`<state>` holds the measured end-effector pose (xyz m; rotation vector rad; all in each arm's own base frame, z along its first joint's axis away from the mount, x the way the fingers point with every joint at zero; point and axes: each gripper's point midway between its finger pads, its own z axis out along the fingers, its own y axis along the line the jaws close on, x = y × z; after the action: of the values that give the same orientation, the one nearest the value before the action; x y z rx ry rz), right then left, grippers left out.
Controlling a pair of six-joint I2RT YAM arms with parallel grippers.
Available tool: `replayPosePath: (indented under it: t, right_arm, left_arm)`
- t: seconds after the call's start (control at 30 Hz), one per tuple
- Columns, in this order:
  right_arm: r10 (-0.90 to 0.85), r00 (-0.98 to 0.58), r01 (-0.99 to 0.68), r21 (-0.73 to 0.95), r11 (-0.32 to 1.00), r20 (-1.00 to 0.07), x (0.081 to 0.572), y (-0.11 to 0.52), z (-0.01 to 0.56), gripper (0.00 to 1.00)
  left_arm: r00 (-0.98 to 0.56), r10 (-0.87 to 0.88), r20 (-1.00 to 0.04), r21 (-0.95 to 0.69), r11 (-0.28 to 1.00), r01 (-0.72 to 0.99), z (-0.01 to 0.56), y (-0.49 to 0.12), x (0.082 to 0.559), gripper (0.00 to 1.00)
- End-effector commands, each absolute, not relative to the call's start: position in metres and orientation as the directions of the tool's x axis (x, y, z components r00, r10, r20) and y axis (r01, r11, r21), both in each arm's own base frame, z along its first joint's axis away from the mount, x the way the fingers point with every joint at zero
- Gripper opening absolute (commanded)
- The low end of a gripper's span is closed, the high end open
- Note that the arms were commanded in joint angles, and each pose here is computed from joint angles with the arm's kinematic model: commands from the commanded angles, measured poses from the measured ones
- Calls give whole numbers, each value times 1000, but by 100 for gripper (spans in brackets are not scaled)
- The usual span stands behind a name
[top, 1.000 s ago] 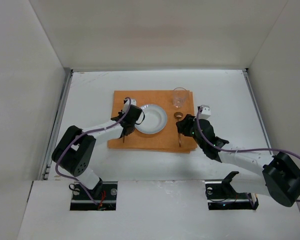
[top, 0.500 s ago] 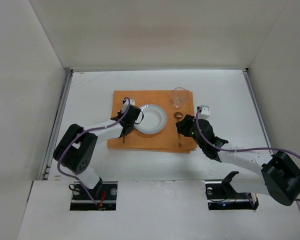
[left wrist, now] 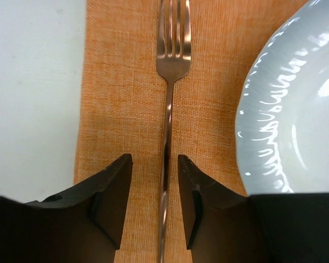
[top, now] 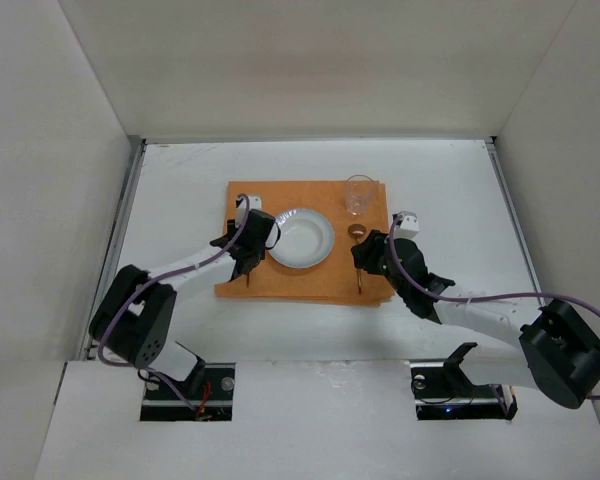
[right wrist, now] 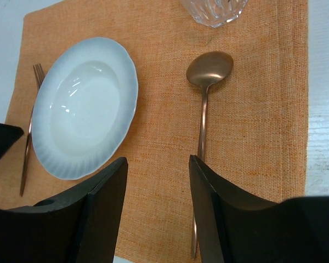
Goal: Set the dinner table for one person
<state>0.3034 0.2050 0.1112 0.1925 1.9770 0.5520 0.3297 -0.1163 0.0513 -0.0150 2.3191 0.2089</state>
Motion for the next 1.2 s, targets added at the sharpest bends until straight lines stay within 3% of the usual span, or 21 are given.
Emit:
replayPosePath:
  t: [0.0,0.13,0.3,0.47,0.57,0.63,0.73,0.83,1.0,1.17]
  right_arm:
    - [422,-403,-127,506,853,-812,315,213,136,54]
    - [424,-407,-133,511,849,-809,315,215,135,53]
    - [451,-387,-114,527,842,-804,316,207,138,48]
    - [474,-352,-91,534,841,-807,317,195,143,28]
    - [501,-315,-87,550,831,-806,314,187,154,25]
    - [535,-260,-68,568,820,-804,313,173,165,28]
    - [593,-190,-46,611,790,-782,308,152,178,45]
    - [640,-120,-7,645,764,-759,307,129,184,56]
    - [696,-40,71,693,718,-717,306,98,178,61]
    - [685,-85,91,679,728,-723,313,104,167,61]
  left_arm:
    - [-604,-59,-795,18,993,-121,93,-118,333,37]
    - [-495,-207,-844,-125,973,-194,126,-106,332,38]
    - [-394,-413,-821,-289,896,-337,127,-72,323,42]
    - [-310,-564,-765,-368,779,-508,104,-29,310,45]
    - [-274,-606,-747,-384,729,-567,97,-11,300,49]
    - [-259,-615,-745,-386,714,-585,99,-3,296,51]
    - [-236,-632,-738,-402,693,-599,99,3,290,54]
    - [-231,-643,-730,-413,685,-600,99,4,283,56]
    - [-186,-662,-727,-416,638,-648,83,23,267,58]
    - [-148,-691,-707,-427,585,-690,80,37,267,58]
